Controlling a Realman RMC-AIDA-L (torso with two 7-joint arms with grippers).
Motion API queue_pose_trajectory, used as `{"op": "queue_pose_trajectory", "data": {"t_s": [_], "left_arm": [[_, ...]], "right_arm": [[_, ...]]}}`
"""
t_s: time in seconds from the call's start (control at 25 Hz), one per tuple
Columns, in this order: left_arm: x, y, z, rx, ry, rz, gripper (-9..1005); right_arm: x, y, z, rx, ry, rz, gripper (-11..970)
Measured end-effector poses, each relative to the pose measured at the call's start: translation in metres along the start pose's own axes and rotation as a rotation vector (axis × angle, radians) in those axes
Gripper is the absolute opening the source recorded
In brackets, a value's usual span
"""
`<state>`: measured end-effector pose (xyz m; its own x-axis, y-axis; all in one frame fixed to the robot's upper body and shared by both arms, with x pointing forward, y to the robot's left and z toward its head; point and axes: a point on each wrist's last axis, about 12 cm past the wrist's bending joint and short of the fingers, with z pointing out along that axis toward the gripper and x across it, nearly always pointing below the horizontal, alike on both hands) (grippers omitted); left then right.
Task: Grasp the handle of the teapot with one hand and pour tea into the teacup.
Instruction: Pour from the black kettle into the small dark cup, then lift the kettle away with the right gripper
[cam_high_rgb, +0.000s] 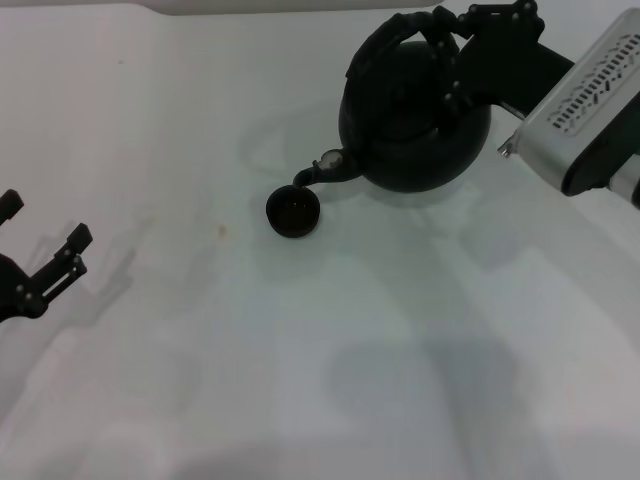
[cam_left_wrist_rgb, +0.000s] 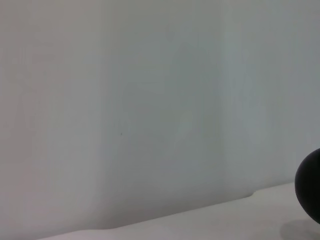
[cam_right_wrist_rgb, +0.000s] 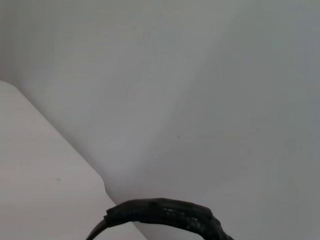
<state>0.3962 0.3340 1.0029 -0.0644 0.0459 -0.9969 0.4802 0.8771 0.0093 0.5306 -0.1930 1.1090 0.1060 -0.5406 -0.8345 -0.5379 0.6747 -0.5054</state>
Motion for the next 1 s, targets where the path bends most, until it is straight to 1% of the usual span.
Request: {"op": "queue_pose_trajectory", "data": {"t_s": [0.44,0.68,1.0], "left_arm": [[0.0,0.001,-0.001,-0.01,-0.003,0.001,875],[0.0,0.001,-0.001,-0.012,0.0,-0.001,875],[0.001,0.001,0.0,-0.01,0.001,-0.001,875]], "right_arm": [[-0.008,0.01,0.003,0.023,0.041,-0.08,108],[-0.01,0.013,0.004,0.023,0.046,-0.093,109],[-0.011,0.018,0.005,0.034,0.078,-0.139,107]]}}
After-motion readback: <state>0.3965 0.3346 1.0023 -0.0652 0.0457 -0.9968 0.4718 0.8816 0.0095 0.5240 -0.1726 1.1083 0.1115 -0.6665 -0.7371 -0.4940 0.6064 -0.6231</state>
